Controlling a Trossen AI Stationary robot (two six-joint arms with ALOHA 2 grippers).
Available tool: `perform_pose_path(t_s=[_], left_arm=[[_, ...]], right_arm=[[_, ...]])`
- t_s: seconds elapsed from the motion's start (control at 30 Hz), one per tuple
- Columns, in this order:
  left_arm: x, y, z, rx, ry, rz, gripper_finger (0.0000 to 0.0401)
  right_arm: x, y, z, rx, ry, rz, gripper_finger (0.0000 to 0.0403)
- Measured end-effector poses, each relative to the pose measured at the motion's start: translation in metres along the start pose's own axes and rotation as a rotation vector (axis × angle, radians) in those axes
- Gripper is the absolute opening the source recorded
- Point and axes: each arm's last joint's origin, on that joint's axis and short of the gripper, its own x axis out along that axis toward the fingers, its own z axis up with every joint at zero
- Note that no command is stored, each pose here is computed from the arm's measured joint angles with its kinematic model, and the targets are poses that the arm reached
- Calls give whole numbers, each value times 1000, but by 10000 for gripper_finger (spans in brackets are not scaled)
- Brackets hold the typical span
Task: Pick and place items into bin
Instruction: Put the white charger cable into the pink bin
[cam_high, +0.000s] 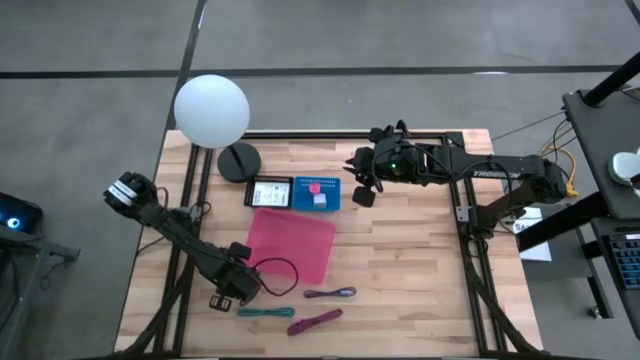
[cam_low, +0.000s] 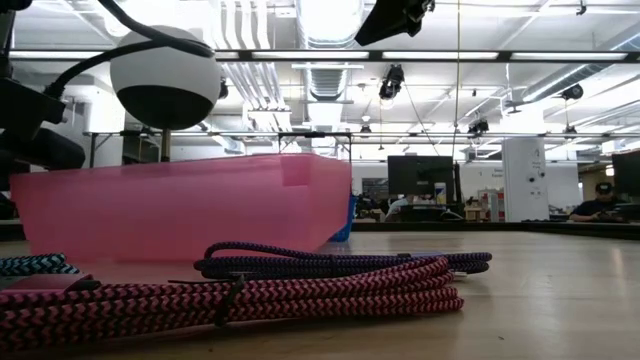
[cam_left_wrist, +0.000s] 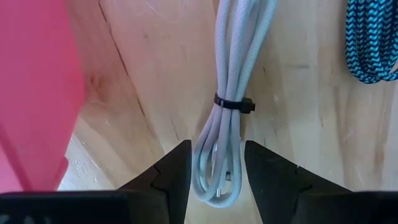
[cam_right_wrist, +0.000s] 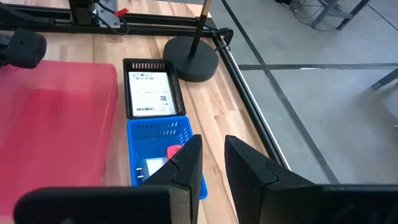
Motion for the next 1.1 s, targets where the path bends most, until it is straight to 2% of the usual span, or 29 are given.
perform_pose_path(t_s=[0.37,0.73,1.0,1.1], left_arm=[[-2,-1,1,0,0,-2,129],[-2,-1,1,-3,11,-20,16],[-8,-2,0,-4,51,-19,30],[-14,-4,2,-5,66,-27,23]], right_arm=[[0,0,0,0,0,-1,56],[0,0,0,0,-1,-1,56],[0,0,0,-18,-1,-2,56],[0,0,0,-18,-1,-2,56]])
